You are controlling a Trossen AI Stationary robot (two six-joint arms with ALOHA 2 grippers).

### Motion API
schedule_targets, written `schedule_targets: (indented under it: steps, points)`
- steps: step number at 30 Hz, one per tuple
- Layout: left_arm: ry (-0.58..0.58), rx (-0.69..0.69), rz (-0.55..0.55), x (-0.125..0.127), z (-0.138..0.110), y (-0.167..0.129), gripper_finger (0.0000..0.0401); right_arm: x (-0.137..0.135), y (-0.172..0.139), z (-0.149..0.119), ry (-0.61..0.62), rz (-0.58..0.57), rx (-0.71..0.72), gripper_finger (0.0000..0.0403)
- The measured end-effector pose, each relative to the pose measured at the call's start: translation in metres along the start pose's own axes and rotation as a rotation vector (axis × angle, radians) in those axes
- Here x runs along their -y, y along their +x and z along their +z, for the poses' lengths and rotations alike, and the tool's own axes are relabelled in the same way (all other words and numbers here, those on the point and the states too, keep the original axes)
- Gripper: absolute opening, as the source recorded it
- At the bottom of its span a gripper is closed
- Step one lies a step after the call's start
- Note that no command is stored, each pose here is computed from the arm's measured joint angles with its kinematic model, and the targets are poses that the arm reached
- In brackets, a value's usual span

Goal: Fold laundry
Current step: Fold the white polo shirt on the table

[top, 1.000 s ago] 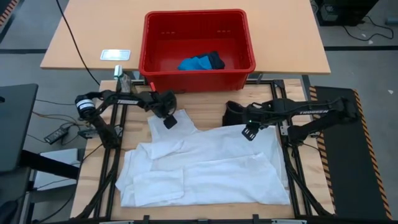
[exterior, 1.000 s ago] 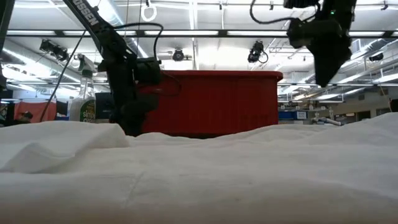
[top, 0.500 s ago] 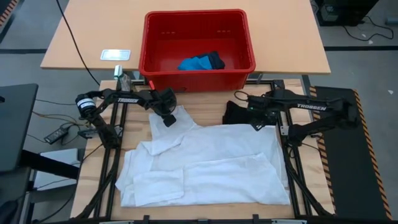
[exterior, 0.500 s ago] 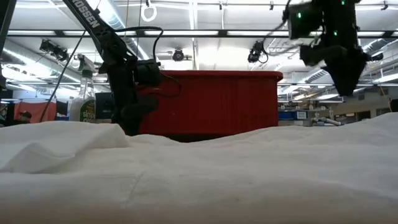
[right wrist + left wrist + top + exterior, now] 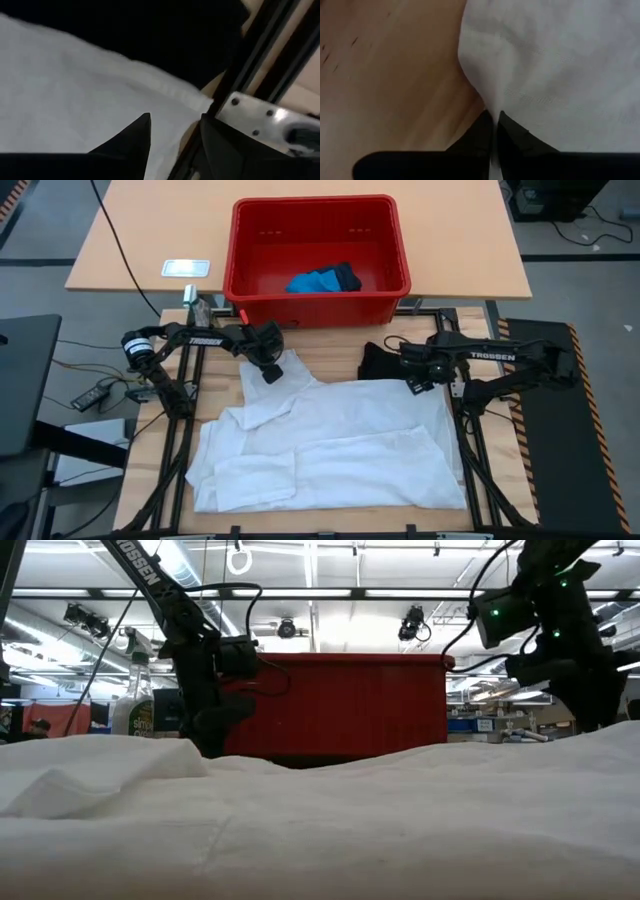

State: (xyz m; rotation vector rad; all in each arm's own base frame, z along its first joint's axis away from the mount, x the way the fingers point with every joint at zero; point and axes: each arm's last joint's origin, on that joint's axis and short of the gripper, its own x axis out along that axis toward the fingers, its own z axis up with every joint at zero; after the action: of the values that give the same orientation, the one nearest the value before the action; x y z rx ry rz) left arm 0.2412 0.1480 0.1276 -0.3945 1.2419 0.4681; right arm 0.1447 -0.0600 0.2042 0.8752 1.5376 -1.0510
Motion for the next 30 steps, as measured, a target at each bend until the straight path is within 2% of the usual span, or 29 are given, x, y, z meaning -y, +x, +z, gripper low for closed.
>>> schedule_targets:
  steps: [4, 16, 19, 24, 30]
  points:
    - [0.021, 0.012, -0.001, 0.0, 0.001, 0.0, 0.0025, 0.001, 0.002, 0.004, 0.019, -0.009, 0.035, 0.0173]
    - [0.023, 0.036, -0.006, 0.0, 0.003, 0.001, 0.0014, 0.007, 0.03, 0.006, 0.076, 0.034, -0.018, 0.0153]
    - [0.023, 0.033, -0.005, 0.0, 0.003, 0.001, 0.0008, 0.008, 0.031, 0.006, 0.059, 0.031, -0.021, 0.0118]
    - [0.022, 0.044, 0.011, 0.0, 0.003, -0.003, 0.0003, 0.009, 0.031, 0.007, 0.031, 0.01, -0.003, 0.0016]
    - [0.021, 0.072, 0.094, -0.002, -0.001, -0.025, 0.0001, 0.008, 0.027, 0.006, 0.006, 0.031, -0.012, 0.0005]
